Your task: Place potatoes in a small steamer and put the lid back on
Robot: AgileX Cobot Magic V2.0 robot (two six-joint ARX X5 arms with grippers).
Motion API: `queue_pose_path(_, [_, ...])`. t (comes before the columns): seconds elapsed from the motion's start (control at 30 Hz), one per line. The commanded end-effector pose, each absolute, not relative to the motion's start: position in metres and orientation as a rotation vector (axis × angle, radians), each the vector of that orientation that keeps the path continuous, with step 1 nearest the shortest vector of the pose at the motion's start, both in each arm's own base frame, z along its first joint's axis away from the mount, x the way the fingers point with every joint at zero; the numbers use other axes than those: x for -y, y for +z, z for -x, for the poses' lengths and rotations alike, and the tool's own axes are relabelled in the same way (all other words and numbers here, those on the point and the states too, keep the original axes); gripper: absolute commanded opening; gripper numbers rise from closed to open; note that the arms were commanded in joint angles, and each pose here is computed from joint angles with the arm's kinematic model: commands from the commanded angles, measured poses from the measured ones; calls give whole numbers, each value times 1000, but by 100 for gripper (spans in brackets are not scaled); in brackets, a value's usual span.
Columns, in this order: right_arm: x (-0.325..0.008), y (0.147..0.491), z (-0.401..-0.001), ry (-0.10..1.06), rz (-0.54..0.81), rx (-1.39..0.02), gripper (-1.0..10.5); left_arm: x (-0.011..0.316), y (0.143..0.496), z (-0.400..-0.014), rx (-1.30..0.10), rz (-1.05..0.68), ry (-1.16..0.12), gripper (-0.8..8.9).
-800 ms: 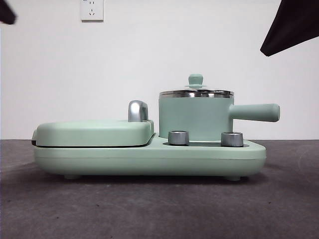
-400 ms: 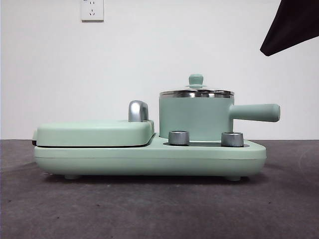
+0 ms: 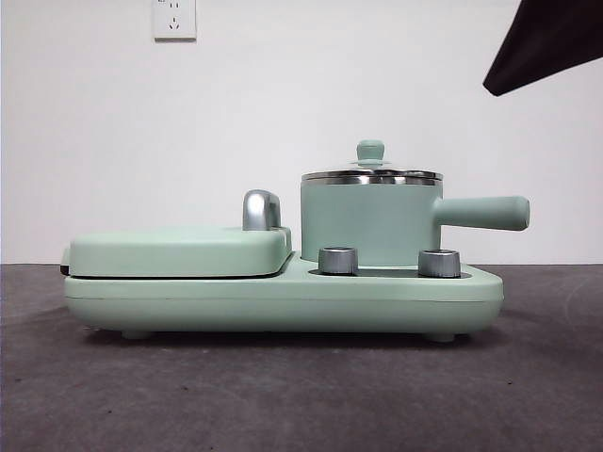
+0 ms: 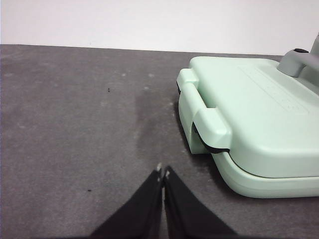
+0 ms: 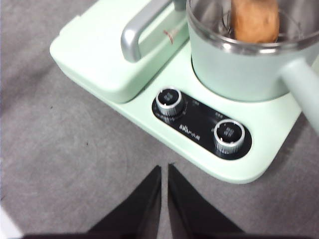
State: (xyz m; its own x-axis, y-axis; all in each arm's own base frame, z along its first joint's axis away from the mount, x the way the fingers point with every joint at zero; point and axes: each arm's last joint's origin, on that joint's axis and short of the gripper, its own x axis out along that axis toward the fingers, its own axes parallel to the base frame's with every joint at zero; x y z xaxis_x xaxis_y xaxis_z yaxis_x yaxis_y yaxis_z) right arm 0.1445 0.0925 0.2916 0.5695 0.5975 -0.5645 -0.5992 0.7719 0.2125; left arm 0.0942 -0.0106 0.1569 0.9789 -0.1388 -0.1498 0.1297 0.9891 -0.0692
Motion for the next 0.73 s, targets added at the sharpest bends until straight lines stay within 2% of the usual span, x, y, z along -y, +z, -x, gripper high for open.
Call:
queue_pose_path(0.03, [-95,293,-145,712,3,-649,18,11,150,-95,-181,59,-135,6])
queue_pose_path(0.23, [-95,293,-145,712,4,-649,19,11,150,-95,-181,58,-135,6])
queue_pose_path(0.3, [-93,294,-144,730,90,-607,19,11,150,-95,-181,59,-135,6])
queue_pose_path(0.37, [-87,294,-142,693,163,-526,19,11,150,-95,-181,59,-135,6])
queue_pose_path(0.43, [-76,288,-139,599,202,-403,19,11,150,-95,-181,58,-135,6])
queue_pose_path(0.57, [-47,258,-124,409,131,-218,18,11,150,-95,-181,58,-135,6])
queue_pose_path(0.73, [-22,215,-105,195,112,-129,19,11,150,-95,-181,59,-135,6])
